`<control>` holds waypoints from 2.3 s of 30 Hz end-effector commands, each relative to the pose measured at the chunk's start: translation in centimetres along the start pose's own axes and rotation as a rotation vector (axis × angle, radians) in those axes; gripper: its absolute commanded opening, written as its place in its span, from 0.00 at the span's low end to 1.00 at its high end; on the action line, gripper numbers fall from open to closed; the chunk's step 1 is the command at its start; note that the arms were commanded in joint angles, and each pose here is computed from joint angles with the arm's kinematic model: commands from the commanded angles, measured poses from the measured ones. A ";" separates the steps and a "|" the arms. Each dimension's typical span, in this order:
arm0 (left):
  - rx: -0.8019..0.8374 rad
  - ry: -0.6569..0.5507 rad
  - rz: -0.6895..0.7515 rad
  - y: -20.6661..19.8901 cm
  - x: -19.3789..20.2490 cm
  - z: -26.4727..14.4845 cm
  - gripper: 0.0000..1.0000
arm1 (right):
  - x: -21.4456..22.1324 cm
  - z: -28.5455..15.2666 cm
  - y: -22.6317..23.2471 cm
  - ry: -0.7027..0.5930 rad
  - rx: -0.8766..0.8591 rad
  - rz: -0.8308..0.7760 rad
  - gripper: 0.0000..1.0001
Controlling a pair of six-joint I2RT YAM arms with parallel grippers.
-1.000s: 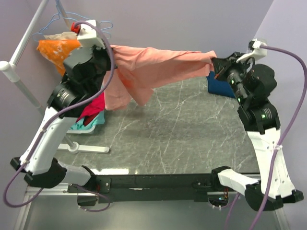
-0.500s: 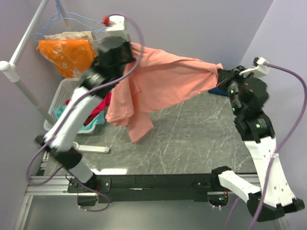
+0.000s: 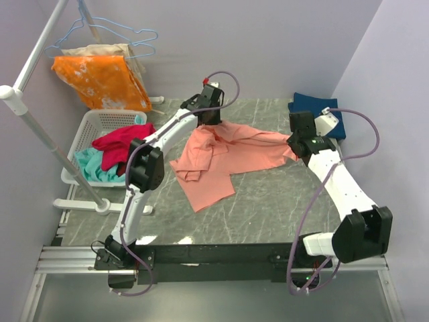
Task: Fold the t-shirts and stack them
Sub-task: Flatten the tshirt out
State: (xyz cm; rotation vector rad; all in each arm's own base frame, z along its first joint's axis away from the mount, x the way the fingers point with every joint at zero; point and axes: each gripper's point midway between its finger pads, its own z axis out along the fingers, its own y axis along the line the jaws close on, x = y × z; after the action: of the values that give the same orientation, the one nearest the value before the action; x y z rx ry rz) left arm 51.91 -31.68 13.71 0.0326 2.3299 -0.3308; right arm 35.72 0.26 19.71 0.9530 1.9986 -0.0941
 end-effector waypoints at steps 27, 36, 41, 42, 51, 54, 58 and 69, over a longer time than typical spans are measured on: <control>-0.235 0.035 -0.179 11.4 1.8 -7.3 0.86 | -0.9 4.5 2.6 0.054 0.012 -0.001 0.85; -0.312 0.141 -0.280 16.6 6.1 -7.1 0.81 | -0.2 5.0 3.4 0.087 -0.009 -0.040 0.84; -0.361 0.190 -0.316 18.5 8.4 -6.6 0.82 | -0.6 5.0 3.8 0.082 -0.015 -0.047 0.84; -0.375 0.201 -0.324 18.9 8.9 -6.6 0.82 | -0.7 5.1 3.9 0.081 -0.017 -0.046 0.84; -0.594 0.229 -0.423 25.7 11.3 -8.0 0.83 | -0.7 5.2 4.2 0.084 -0.020 -0.057 0.84; -0.625 0.218 -0.450 27.5 11.3 -8.6 0.83 | -0.8 5.3 4.3 0.085 -0.019 -0.059 0.84; -0.597 0.194 -0.435 27.7 10.4 -9.2 0.83 | -0.5 5.4 4.3 0.096 -0.018 -0.059 0.84; -0.334 0.081 -0.267 21.1 7.4 -10.9 0.84 | 0.7 5.4 4.3 0.113 -0.020 -0.073 0.84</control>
State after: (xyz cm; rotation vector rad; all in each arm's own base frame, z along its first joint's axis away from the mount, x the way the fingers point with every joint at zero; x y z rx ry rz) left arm 40.81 -7.02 6.76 -0.5776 2.5481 0.0319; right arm 41.37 0.90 16.28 0.9068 2.1596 -0.0789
